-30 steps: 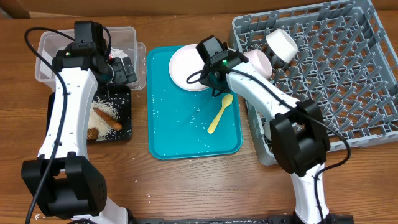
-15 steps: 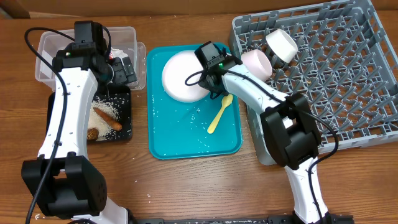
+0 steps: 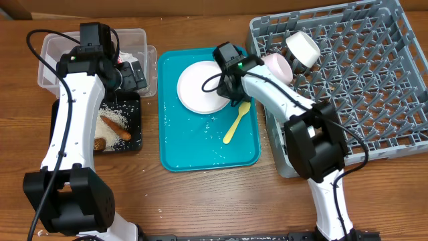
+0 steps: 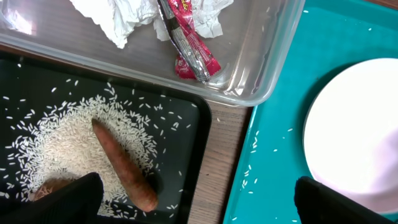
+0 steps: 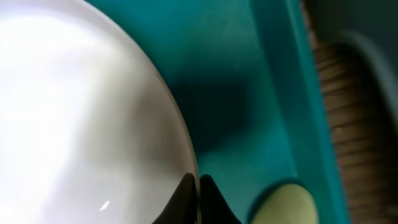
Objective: Sort waste into correct bins and load items into the dishwasher
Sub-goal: 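Grasp the edge of the white plate on the teal tray with right gripper, then stand the plate upright in the rack's back right slots and release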
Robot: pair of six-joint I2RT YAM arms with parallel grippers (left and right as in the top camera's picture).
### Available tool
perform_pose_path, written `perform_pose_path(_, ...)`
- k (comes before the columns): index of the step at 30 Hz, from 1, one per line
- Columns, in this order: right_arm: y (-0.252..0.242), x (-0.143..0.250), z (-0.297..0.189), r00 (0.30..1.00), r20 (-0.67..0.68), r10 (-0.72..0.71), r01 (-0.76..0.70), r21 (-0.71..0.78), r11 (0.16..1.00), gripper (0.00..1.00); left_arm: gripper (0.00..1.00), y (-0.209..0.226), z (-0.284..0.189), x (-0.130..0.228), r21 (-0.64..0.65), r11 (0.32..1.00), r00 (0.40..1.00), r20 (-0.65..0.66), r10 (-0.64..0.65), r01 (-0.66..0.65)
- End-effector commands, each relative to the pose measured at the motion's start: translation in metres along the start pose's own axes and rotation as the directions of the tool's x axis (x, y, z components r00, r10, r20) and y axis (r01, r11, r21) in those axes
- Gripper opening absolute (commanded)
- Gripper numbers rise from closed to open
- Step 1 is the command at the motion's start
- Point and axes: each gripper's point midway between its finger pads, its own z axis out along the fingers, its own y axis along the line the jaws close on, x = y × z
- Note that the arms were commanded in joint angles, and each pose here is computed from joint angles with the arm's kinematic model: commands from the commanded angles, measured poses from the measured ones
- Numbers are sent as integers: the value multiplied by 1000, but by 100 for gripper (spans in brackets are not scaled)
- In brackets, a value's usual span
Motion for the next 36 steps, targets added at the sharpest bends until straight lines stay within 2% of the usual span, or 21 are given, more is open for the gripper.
perform_pose_path(1,9,-44,-88,977,182,-112,122,-49,991,4,100,0,-6,-3,-3,1000,1000,19,17,-17)
perform_pose_path(5,1,-61,-148,944,291,-154,171,-36,985,4,100,0,-6,-3,-3,1000,1000,19,17,-17)
perform_pose_path(10,-33,-84,-228,873,474,-114,112,33,993,4,100,0,-6,-3,-3,1000,1000,19,17,-17)
perform_pose_path(15,-104,-100,-306,752,654,-79,-87,217,972,4,100,0,-6,-3,-3,1000,1000,19,17,-17)
perform_pose_path(20,-184,-102,-358,639,760,-116,-368,434,822,4,100,0,-6,-3,-3,1000,1000,19,17,-17)
perform_pose_path(23,-221,-97,-369,573,809,-126,-529,483,698,4,100,0,-6,-3,-3,1000,1000,19,17,-17)
perform_pose_path(28,-260,-91,-356,498,856,-140,-675,483,557,4,100,0,-6,-3,-3,1000,1000,19,17,-17)
perform_pose_path(32,-287,-88,-325,487,866,-112,-727,473,498,4,100,0,-6,-3,-3,1000,1000,19,17,-17)
perform_pose_path(36,-310,-87,-290,487,872,-57,-755,453,474,4,100,0,-6,-3,-3,1000,1000,19,17,-17)
